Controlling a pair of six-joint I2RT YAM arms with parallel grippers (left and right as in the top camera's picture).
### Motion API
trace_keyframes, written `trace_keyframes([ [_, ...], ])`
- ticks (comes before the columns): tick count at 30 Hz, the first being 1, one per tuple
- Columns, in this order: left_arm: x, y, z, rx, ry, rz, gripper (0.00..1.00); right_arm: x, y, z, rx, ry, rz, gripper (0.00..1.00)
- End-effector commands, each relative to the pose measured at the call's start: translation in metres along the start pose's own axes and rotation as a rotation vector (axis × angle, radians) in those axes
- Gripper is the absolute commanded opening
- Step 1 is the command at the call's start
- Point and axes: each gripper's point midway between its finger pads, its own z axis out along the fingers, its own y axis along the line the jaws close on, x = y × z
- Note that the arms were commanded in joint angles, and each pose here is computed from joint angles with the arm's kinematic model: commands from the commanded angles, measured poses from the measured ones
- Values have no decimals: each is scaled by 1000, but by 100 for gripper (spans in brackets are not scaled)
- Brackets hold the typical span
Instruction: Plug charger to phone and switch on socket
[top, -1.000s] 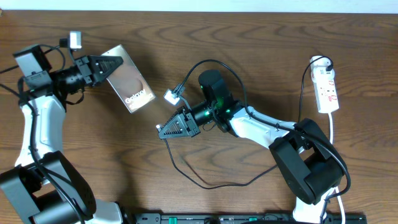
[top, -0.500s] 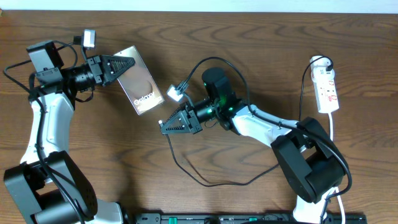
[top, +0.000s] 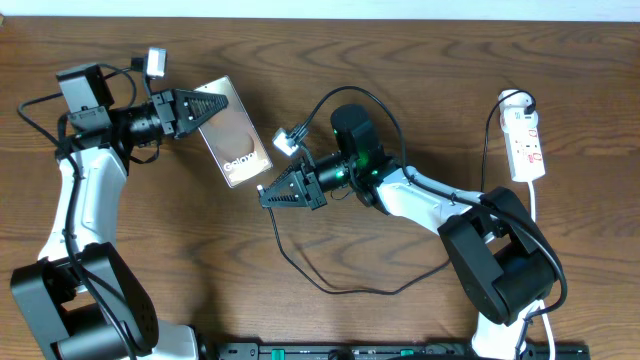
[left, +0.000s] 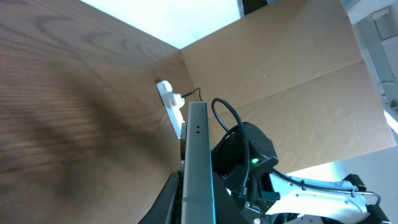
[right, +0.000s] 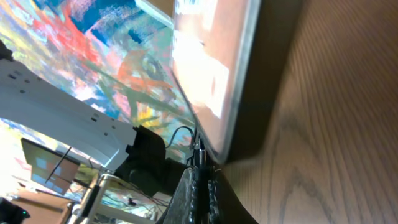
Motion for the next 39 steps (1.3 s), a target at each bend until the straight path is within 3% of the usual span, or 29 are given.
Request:
trace_keyframes([
  [1,0,-19,-1,51,16,58,8,0,0,-1,-11,2,-27,1],
  [39,7,-24,12,72,50,93,8,-2,3,3,-14,-2,-65,1],
])
